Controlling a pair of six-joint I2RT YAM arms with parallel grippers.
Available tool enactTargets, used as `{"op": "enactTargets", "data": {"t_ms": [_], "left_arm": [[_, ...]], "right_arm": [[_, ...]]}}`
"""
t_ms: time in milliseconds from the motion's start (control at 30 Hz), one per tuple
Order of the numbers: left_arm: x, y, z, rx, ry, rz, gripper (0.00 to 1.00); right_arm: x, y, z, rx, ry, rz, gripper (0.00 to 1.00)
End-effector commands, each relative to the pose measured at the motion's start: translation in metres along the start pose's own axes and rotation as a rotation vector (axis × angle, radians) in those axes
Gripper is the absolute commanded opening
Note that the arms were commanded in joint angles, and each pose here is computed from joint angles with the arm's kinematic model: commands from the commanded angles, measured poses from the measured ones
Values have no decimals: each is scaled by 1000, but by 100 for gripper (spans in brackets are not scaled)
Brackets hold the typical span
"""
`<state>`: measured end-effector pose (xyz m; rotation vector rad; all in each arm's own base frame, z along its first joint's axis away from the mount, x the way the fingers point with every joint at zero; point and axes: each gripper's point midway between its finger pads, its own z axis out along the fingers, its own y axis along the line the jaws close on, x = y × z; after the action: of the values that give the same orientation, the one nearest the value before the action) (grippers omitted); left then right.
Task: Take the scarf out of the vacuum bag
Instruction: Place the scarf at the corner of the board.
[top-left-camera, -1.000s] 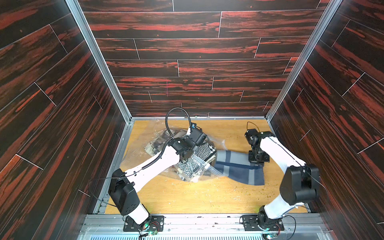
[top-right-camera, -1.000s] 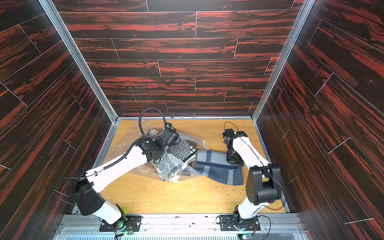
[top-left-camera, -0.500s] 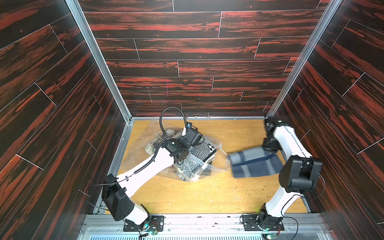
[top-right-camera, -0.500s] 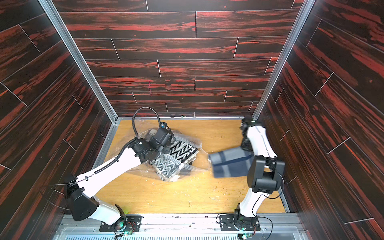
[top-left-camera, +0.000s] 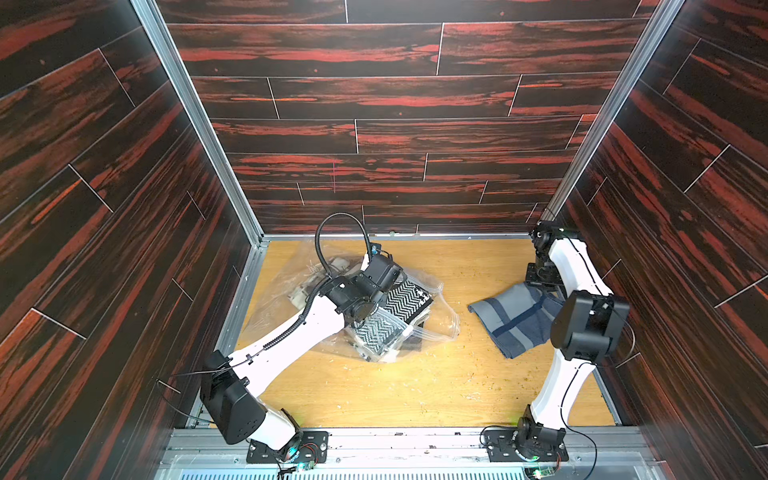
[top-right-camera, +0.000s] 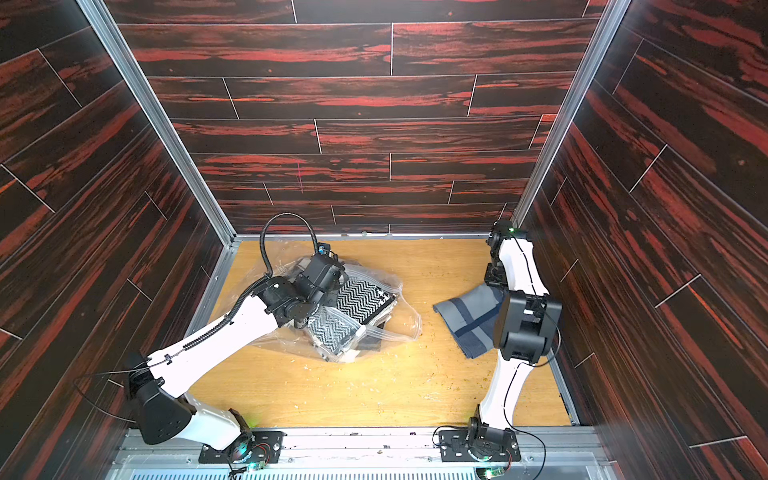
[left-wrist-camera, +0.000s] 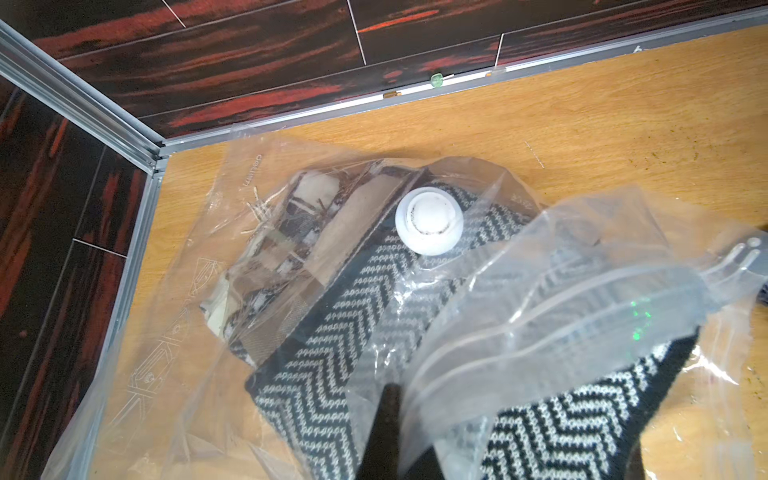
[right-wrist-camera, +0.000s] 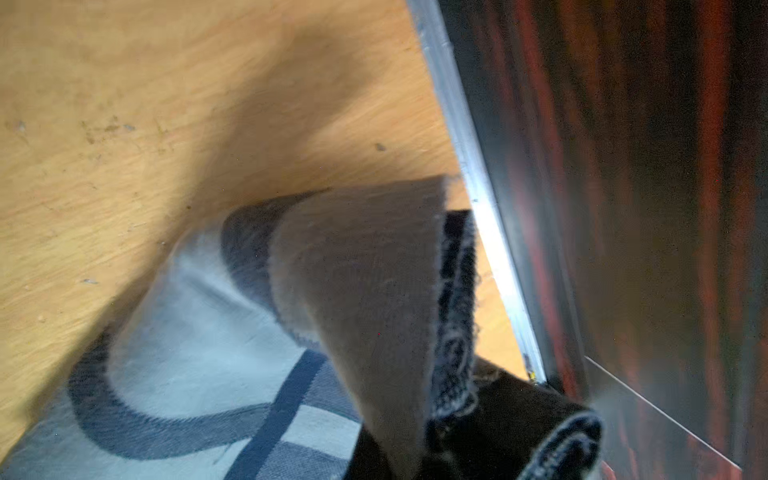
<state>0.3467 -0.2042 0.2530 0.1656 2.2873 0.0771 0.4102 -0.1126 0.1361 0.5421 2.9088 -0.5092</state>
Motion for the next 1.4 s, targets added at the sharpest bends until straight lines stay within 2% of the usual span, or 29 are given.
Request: {"op": "enactTargets", "data": {"t_ms": [0, 67, 167, 267, 333, 533, 800, 1100, 1367], "left_arm": [[-9, 13, -13, -9, -41, -27, 0], [-10, 13, -13, -5, -42, -29, 0], [-10, 11, -12, -1, -45, -31, 0], [-11, 9, -10, 4, -44, -32, 0], [-11, 8, -10, 7, -42, -30, 0], [-13, 8, -11, 4, -48, -27, 0], [-16, 5, -9, 8, -48, -24, 0], [-16, 4, -8, 15, -47, -39, 0], [-16, 3, -9, 20, -48, -40, 0]], "right_arm": [[-3, 27, -1, -133, 16, 4, 0], [-1, 37, 4, -162, 40, -2, 0], [4, 66, 6, -293, 67, -17, 0], [1, 75, 4, -329, 44, 1, 0], [-7, 84, -2, -412, 16, 33, 0], [-53, 86, -27, -616, -80, 185, 0], [-110, 66, -45, -891, -115, 392, 0], [-115, 54, -5, -788, -56, 379, 0], [-121, 44, 8, -690, -62, 336, 0]]}}
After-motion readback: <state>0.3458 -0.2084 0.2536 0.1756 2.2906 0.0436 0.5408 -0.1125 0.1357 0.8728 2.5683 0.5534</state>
